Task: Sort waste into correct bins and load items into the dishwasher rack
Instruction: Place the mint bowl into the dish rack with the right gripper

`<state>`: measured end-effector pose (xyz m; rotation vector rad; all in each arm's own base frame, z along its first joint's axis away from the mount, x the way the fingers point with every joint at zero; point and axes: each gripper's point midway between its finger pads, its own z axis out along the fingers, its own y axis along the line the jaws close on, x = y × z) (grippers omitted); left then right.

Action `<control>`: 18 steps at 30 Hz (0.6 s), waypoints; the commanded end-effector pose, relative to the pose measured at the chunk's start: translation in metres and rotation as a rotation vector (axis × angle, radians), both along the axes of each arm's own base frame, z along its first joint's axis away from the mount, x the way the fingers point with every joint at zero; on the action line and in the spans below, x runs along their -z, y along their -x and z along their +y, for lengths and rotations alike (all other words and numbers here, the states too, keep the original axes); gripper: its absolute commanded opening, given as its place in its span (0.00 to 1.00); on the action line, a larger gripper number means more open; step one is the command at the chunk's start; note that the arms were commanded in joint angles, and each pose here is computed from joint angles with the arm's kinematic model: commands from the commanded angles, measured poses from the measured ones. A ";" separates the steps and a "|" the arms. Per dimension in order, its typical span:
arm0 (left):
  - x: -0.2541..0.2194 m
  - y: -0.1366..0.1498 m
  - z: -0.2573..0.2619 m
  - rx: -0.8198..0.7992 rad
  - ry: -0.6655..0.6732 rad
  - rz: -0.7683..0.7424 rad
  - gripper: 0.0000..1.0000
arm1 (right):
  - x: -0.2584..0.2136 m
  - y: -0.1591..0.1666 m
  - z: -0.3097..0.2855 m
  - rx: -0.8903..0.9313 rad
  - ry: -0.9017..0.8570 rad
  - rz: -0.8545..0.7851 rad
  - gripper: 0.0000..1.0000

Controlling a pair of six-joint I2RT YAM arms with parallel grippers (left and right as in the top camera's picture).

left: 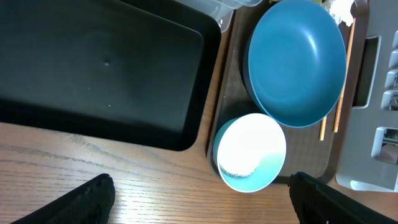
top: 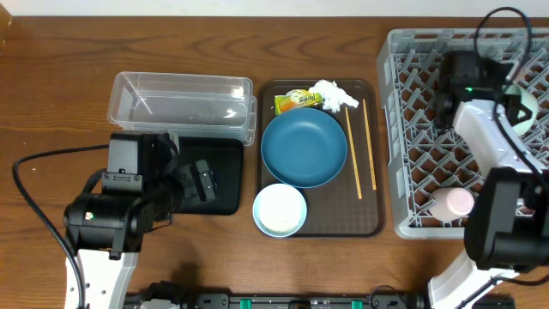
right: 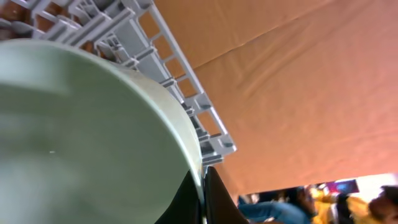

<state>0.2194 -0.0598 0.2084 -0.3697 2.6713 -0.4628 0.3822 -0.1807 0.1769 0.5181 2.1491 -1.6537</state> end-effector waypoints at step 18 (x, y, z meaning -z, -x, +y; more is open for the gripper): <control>-0.003 -0.002 0.003 -0.001 -0.019 -0.013 0.92 | 0.039 -0.033 0.091 -0.329 -0.265 0.133 0.76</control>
